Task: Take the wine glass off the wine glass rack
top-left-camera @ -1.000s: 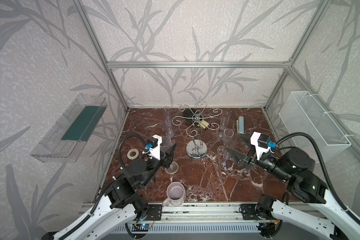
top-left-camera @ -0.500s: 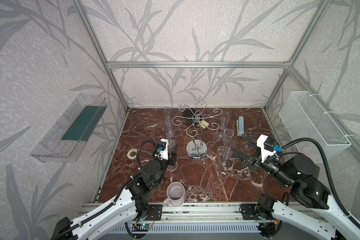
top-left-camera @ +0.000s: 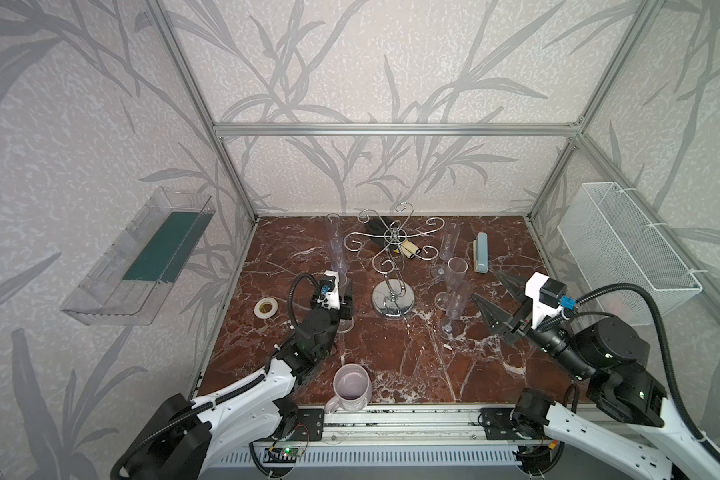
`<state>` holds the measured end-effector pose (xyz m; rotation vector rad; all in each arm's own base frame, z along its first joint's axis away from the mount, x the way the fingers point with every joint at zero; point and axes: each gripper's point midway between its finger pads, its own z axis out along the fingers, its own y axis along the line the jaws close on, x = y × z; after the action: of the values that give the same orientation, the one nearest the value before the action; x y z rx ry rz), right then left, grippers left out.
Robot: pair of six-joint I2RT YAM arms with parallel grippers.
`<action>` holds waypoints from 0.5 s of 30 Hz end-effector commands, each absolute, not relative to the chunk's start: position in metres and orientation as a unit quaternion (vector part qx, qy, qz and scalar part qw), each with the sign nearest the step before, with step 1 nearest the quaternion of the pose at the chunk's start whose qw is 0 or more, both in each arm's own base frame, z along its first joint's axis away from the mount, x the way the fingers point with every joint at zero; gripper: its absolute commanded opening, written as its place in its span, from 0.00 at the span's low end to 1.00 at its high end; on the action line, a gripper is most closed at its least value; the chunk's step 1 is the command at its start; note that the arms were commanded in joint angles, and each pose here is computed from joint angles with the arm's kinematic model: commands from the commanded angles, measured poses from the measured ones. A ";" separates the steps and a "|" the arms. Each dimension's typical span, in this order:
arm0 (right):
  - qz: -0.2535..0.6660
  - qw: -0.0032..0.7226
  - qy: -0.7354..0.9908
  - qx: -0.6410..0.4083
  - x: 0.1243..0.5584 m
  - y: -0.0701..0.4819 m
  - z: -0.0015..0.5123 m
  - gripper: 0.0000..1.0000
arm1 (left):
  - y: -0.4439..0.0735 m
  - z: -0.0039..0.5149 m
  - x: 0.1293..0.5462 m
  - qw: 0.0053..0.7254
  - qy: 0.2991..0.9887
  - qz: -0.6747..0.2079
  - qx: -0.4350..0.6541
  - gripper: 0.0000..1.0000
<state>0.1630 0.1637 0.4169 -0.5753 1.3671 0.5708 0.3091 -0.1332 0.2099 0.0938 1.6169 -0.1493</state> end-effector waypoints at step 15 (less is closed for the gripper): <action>0.256 0.707 0.614 -0.240 0.161 0.154 0.418 0.71 | -0.137 0.211 0.342 0.713 0.695 -0.086 0.012 0.34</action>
<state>0.1624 0.1592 0.4156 -0.5548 1.3700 0.5711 0.3355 -0.1347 0.1833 0.0673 1.6341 -0.1490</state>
